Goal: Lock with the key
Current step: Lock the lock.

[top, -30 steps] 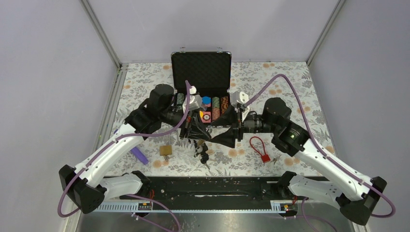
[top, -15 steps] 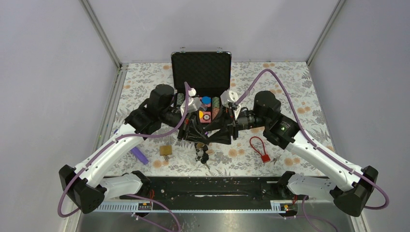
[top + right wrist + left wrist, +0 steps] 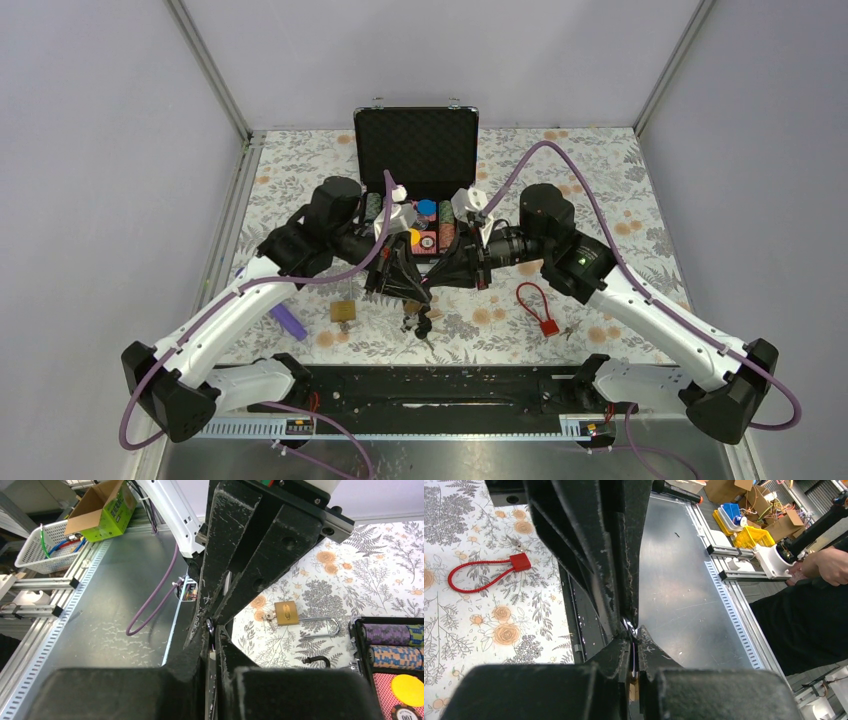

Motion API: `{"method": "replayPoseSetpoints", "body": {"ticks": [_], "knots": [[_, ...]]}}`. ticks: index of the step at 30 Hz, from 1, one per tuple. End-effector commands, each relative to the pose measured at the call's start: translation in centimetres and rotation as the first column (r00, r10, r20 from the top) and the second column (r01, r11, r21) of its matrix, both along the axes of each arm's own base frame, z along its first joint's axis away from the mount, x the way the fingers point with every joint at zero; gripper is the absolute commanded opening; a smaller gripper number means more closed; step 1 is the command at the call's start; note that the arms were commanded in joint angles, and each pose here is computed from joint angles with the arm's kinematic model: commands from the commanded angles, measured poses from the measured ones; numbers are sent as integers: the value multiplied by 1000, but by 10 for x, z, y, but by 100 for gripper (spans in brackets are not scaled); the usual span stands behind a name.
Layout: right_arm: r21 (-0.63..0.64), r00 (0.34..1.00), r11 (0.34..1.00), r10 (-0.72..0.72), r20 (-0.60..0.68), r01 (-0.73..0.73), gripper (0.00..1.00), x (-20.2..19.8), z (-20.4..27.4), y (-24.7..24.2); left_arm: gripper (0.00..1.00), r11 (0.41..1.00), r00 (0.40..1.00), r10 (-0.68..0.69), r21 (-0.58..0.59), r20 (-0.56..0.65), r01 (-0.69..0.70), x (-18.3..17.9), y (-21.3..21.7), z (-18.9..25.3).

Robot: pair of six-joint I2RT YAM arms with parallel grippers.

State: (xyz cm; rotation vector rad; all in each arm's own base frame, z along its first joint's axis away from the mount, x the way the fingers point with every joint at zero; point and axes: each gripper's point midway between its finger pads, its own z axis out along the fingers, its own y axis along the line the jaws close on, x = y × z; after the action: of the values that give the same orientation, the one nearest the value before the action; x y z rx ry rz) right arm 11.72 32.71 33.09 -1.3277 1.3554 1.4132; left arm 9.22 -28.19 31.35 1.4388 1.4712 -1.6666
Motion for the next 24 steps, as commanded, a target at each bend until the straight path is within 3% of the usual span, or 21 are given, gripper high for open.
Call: {"method": "replayPoseSetpoints", "body": {"ticks": [1, 14, 20, 24], "knots": [[9, 1000, 1000, 21, 2, -21, 0, -6, 11, -2, 3, 998, 997, 4, -64, 80, 2, 5, -2, 25], [44, 980, 982, -186, 77, 183, 0, 15, 25, -16, 53, 988, 988, 150, 26, 48, -151, 34, -10, 15], [54, 972, 974, -225, 71, 222, 0, 17, 30, -20, 56, 953, 951, 293, 56, 101, -299, 59, -8, 10], [70, 971, 977, -209, 115, 202, 0, 12, 29, -24, 56, 961, 957, 271, 35, 107, -276, 52, -3, 13]]}}
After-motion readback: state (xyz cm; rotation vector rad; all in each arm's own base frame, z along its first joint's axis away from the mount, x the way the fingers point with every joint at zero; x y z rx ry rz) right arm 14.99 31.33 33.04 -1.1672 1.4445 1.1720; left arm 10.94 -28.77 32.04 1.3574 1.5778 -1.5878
